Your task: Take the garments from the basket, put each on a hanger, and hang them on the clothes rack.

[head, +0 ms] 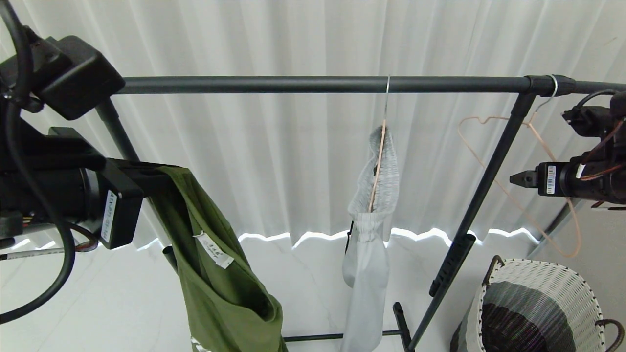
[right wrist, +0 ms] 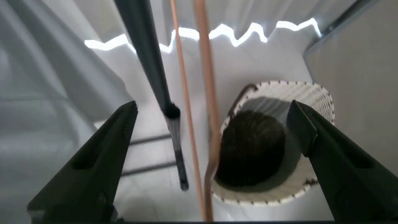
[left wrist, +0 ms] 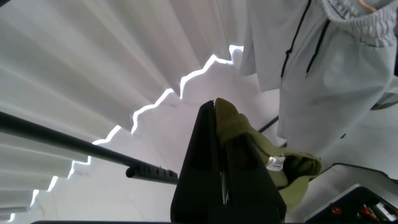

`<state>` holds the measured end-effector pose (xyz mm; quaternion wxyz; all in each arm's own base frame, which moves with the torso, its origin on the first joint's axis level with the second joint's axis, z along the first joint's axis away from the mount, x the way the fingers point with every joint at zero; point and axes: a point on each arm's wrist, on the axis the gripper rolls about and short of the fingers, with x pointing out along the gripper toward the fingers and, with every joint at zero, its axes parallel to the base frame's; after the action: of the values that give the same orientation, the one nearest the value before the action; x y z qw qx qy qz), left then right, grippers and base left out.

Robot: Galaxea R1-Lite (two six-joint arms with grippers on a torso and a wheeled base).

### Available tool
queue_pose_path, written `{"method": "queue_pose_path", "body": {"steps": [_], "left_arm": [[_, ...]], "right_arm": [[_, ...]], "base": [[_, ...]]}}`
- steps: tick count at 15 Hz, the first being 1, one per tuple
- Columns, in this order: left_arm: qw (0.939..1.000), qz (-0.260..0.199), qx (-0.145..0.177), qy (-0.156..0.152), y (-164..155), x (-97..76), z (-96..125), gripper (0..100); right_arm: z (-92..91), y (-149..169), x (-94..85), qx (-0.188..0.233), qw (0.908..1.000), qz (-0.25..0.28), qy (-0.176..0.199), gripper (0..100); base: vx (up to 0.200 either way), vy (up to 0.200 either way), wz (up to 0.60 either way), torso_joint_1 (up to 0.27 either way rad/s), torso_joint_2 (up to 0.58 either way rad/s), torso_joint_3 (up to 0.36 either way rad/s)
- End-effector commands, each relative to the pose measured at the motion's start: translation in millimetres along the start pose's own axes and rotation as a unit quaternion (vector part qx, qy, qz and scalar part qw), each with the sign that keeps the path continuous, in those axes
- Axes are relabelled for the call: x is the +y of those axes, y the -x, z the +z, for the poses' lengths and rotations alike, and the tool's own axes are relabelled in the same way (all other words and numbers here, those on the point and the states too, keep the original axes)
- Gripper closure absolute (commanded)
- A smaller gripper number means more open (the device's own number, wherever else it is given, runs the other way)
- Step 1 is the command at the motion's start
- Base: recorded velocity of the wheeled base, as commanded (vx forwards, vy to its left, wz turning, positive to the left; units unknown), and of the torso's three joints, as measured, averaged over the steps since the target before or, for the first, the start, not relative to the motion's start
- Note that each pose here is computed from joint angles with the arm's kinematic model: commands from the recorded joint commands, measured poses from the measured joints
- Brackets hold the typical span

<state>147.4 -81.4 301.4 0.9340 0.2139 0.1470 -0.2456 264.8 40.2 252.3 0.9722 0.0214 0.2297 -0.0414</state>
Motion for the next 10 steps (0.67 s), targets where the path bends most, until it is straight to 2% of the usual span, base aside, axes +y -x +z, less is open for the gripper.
{"method": "queue_pose_path", "body": {"steps": [1,5,10], "left_arm": [[1.0000,-0.002,-0.003,-0.001,1.4,-0.9,0.5,100],[1.0000,-0.002,-0.004,-0.001,1.9,-0.9,0.5,100],[1.0000,-0.003,-0.002,-0.001,1.2,-1.1,0.1,100]], "right_arm": [[-1.5,-5.4,0.9,0.005,1.0000,-0.001,0.001,100],[-2.9,-11.1,0.7,0.012,0.9999,-0.003,0.000,100],[2.7,-6.9,-1.6,-0.002,0.9999,-0.005,-0.011,100]], "base": [[0.000,0.000,0.00,0.000,0.00,0.000],[0.000,0.000,0.00,0.000,0.00,0.000],[0.000,0.000,0.00,0.000,0.00,0.000]]}}
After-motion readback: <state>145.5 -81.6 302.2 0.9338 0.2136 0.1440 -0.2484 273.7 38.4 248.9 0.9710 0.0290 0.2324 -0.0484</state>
